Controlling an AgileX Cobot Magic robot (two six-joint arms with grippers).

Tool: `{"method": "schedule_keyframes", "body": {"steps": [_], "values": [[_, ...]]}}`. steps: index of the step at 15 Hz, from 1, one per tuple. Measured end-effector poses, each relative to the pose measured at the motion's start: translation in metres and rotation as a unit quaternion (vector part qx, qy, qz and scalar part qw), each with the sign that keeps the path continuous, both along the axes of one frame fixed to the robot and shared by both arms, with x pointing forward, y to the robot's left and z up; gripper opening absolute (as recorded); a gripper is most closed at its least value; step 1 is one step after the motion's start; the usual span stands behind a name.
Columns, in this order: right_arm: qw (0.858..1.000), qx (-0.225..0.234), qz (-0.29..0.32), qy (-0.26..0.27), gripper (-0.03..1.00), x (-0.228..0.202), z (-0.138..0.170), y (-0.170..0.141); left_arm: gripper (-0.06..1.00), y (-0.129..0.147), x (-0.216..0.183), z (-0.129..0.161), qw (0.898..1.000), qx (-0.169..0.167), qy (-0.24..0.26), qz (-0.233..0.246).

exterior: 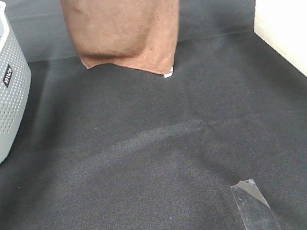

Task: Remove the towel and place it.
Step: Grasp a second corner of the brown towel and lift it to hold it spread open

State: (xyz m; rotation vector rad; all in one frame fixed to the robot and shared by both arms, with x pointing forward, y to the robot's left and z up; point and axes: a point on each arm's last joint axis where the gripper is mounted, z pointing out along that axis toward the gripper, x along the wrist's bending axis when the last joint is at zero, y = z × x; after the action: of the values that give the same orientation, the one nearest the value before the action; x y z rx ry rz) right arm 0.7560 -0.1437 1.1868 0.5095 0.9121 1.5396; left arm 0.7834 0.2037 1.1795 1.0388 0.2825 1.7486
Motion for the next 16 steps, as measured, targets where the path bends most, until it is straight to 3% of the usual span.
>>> {"method": "schedule_keyframes", "body": {"steps": [3,7,9,11,14,16], "values": [[1.000,0.005,0.004,0.000,0.01,0.000,0.001,-0.001,0.00,0.000,0.001,-0.002,1.000,0.000,0.003,0.000],[0.997,-0.007,0.001,0.082,0.01,0.008,-0.010,-0.003,0.00,0.004,0.011,-0.016,0.995,-0.002,0.096,0.027],[0.996,-0.004,0.003,0.094,0.01,0.009,-0.011,-0.003,0.00,0.004,0.012,-0.018,0.994,-0.002,0.107,0.031],[0.997,0.005,0.007,0.083,0.01,0.006,0.000,-0.004,0.00,0.003,0.009,-0.009,0.996,-0.002,0.083,0.027],[0.999,0.031,0.017,0.014,0.01,-0.012,0.043,-0.008,0.00,0.002,-0.009,0.025,1.000,0.006,-0.007,0.018],[0.999,0.037,0.020,0.000,0.01,-0.017,0.051,-0.009,0.00,0.001,-0.014,0.034,0.999,0.010,-0.025,0.018]]}}
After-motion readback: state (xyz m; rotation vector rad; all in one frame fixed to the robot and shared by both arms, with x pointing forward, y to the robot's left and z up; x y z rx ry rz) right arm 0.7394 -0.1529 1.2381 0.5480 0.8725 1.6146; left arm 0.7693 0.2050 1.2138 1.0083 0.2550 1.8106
